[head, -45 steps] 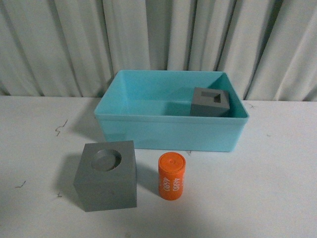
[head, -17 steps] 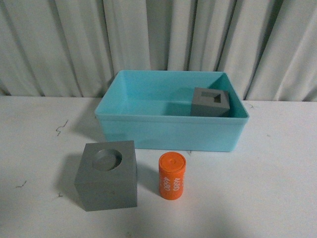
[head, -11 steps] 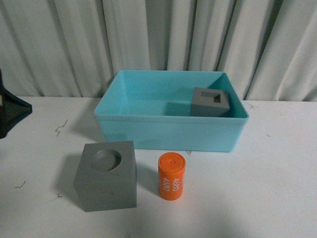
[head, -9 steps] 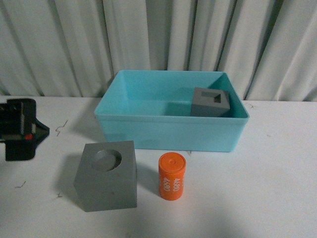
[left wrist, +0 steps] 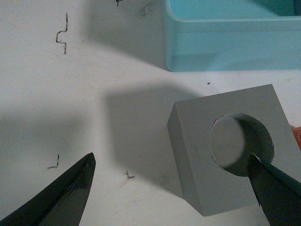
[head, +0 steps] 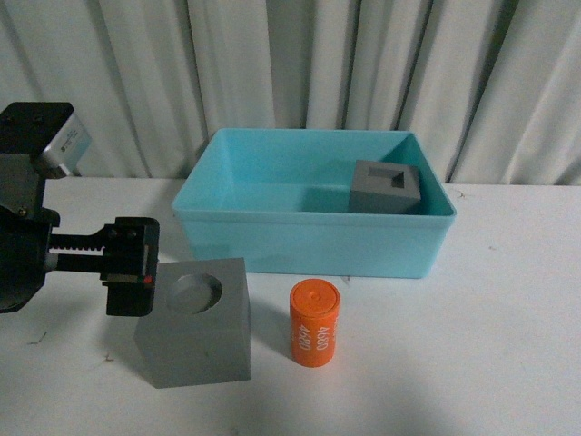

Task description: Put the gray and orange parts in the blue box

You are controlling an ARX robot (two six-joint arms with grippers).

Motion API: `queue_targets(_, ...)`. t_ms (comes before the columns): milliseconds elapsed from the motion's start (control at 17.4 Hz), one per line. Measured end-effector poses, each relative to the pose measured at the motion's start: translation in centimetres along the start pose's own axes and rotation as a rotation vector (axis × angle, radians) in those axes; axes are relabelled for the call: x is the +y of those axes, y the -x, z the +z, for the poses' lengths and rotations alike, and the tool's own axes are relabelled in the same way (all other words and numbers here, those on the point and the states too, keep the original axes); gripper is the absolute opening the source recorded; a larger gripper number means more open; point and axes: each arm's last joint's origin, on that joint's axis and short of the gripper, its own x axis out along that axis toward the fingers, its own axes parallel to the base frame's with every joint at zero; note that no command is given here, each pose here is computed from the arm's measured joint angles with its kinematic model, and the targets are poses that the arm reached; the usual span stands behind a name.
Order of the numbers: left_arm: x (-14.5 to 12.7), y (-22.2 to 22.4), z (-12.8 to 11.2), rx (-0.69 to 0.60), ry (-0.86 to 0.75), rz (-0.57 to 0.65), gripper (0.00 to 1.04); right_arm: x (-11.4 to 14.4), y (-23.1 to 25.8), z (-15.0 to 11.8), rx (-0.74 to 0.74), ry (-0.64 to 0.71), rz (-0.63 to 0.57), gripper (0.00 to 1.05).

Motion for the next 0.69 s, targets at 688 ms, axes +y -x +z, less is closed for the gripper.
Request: queue_targets(688, -2.7, -3.4, -0.9, 0.058, -0.02, 0.001, 0.98, 0.0, 0.0, 0.0, 0.0, 0.0, 0.0, 0.98)
